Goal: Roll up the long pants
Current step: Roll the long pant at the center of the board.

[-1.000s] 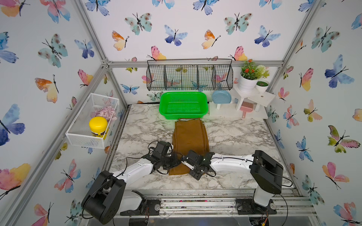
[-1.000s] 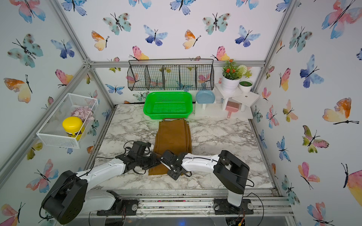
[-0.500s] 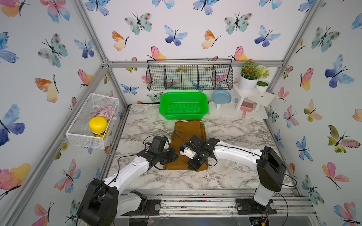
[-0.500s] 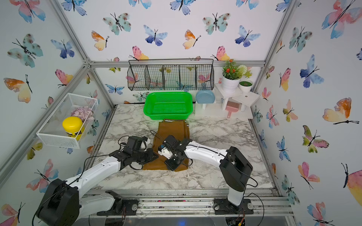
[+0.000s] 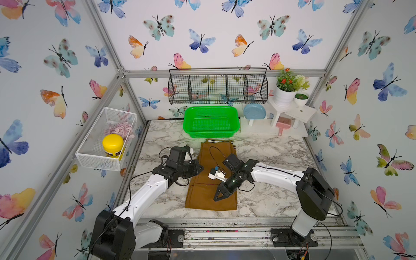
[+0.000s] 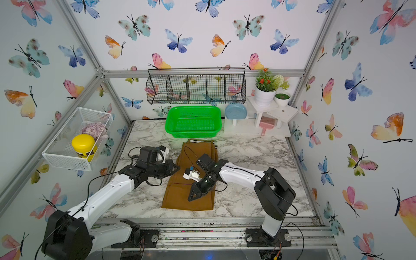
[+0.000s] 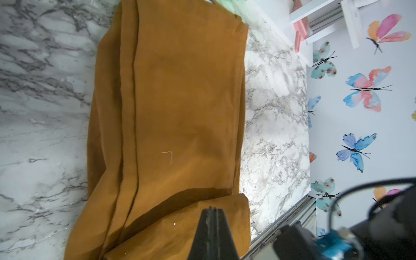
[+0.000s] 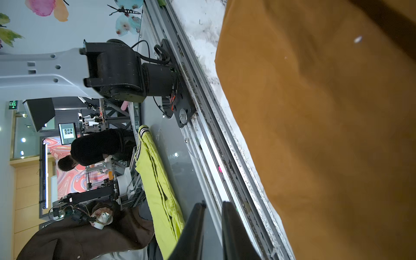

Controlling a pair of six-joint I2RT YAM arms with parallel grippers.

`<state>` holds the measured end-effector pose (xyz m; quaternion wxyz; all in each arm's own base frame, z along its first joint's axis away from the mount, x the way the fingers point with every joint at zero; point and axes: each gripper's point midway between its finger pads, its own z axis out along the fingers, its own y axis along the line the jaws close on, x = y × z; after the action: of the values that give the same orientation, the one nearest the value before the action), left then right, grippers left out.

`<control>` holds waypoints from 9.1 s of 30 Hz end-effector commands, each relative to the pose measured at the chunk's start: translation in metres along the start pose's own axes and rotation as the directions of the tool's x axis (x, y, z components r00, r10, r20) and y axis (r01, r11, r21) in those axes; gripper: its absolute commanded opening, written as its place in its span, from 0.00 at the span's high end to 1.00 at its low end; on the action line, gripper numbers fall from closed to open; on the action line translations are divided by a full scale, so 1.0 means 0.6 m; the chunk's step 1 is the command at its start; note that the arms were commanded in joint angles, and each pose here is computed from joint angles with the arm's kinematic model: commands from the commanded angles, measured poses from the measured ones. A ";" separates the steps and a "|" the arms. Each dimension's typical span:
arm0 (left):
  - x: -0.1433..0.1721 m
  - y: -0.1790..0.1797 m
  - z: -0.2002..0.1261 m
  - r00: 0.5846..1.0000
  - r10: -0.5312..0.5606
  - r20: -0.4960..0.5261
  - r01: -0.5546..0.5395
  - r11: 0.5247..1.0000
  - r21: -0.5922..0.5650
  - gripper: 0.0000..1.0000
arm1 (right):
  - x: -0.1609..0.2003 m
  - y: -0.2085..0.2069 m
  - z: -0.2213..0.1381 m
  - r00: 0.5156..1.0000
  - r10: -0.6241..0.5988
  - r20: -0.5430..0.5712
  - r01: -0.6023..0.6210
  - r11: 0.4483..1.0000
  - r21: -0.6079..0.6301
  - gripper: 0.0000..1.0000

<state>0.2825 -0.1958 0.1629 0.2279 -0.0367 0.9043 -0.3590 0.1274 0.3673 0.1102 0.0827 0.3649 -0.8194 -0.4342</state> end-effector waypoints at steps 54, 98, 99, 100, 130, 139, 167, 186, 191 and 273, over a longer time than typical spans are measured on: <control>0.190 0.143 0.089 0.951 -0.155 -0.267 0.148 0.988 -0.046 1.00 | 0.042 -0.100 0.105 0.779 -0.508 -0.369 0.563 0.306 0.768 0.40; 0.046 0.062 -0.019 0.998 -0.061 -0.021 0.061 0.998 -0.010 1.00 | -0.034 0.025 -0.007 0.994 -0.084 0.069 0.089 0.993 -0.073 0.84; 0.041 0.059 -0.023 0.998 -0.060 -0.014 0.060 0.998 -0.009 1.00 | -0.041 0.017 -0.016 0.995 -0.058 0.084 0.066 0.993 -0.095 0.84; 0.037 0.056 -0.026 0.998 -0.057 -0.009 0.057 0.998 -0.006 1.00 | -0.047 0.010 -0.021 0.995 -0.039 0.093 0.050 0.993 -0.110 0.84; 0.017 -0.001 -0.045 1.000 -0.018 -0.020 0.020 0.994 0.106 1.00 | -0.219 -0.203 -0.056 0.931 0.227 0.287 -0.165 0.960 -0.225 0.85; 0.052 0.040 0.007 0.993 -0.060 -0.099 0.068 0.995 0.072 1.00 | -0.208 -0.254 -0.077 0.888 0.303 0.345 -0.231 0.944 -0.234 0.85; 0.028 0.148 0.130 0.984 -0.136 -0.116 0.126 0.988 -0.091 1.00 | -0.192 -0.278 -0.065 0.901 0.290 0.323 -0.241 0.953 -0.185 0.85; 0.036 0.211 0.137 0.968 -0.229 -0.102 0.217 0.969 -0.120 1.00 | -0.195 -0.158 -0.212 0.865 0.072 0.497 -0.136 0.986 0.093 0.72; 0.034 0.204 0.137 0.967 -0.233 -0.106 0.223 0.970 -0.102 1.00 | -0.209 -0.113 -0.188 0.878 0.055 0.476 -0.074 0.997 0.020 0.73; -0.095 0.145 -0.030 0.966 -0.148 0.213 0.225 0.886 -0.404 1.00 | 0.004 -0.329 0.003 0.882 0.384 0.273 -0.394 0.919 -0.018 0.80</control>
<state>0.3420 -0.1572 0.1284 0.2251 -0.1673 0.9097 -0.3061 0.2572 0.3359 0.0309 -0.0452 0.2193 -0.8133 -0.5370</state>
